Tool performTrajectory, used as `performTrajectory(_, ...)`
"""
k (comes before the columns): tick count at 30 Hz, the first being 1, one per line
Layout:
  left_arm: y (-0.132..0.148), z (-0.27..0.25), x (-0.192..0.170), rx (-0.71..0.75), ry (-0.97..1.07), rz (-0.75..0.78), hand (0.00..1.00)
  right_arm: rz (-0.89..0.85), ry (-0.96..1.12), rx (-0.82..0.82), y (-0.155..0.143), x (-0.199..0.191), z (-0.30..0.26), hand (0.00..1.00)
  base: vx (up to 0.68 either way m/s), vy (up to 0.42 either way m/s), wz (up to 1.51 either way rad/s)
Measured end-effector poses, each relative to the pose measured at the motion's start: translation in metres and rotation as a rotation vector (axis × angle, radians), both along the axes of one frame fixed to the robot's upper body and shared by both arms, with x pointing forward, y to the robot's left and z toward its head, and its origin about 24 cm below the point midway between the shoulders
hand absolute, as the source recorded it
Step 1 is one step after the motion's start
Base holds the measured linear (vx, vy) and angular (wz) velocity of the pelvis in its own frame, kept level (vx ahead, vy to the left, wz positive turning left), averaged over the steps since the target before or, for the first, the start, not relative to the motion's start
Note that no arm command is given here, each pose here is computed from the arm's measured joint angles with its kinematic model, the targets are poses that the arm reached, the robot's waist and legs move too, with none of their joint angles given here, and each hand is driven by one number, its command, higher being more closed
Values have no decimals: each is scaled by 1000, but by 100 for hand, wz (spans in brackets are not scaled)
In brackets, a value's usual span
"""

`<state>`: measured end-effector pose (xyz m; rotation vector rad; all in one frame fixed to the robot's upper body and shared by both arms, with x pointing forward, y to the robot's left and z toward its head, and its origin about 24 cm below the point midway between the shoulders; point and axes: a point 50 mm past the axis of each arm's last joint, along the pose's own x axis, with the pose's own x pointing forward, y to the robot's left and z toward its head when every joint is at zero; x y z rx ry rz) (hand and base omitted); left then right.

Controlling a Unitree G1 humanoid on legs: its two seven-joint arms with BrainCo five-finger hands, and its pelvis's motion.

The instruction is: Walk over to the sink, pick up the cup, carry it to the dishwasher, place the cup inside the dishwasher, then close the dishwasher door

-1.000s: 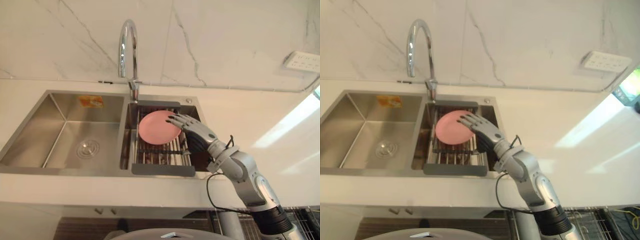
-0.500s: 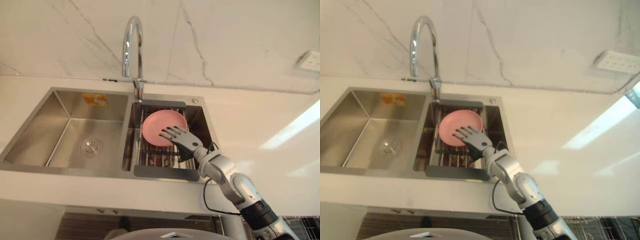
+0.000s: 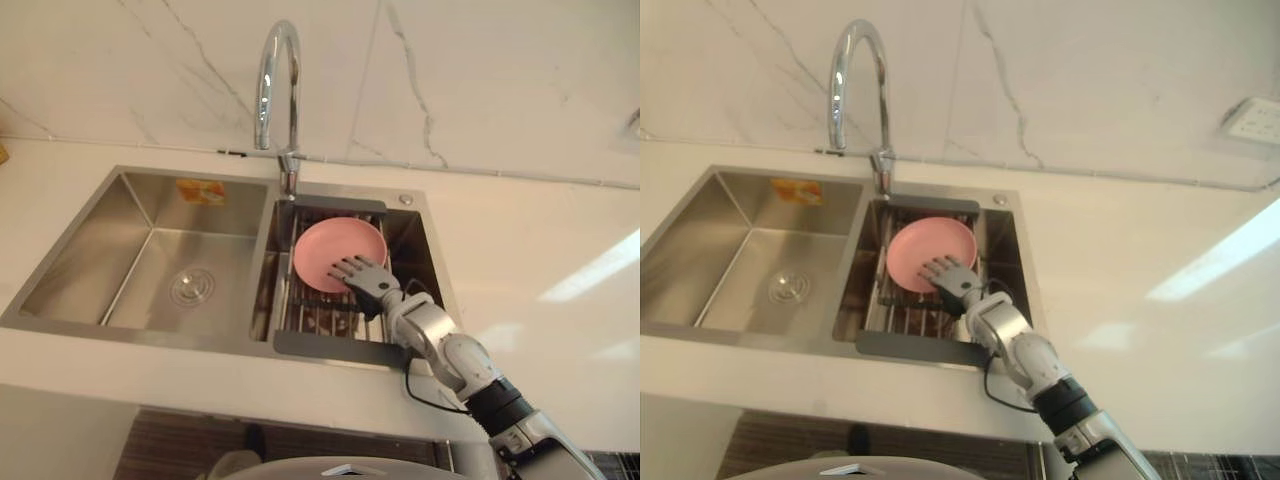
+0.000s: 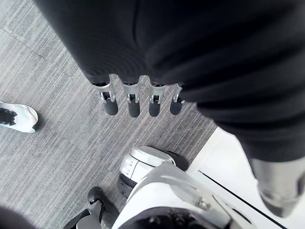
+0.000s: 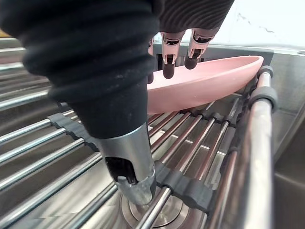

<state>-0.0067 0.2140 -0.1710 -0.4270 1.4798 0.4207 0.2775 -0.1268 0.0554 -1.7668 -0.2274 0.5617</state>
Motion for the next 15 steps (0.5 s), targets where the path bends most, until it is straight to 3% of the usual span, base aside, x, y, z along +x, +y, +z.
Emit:
performTrajectory(10, 0, 0, 2, -4, 3, -2, 0, -8, -81, -124, -5, 8, -7, 0, 0, 0, 0)
performTrajectory(11, 0, 0, 2, -4, 3, -2, 0, -10, -87, -121, -5, 8, -7, 100, 0, 0, 0)
performTrajectory(15, 0, 0, 2, -4, 5, -3, 0, -17, -118, -153, -8, 12, -9, 100, -5, -6, 7)
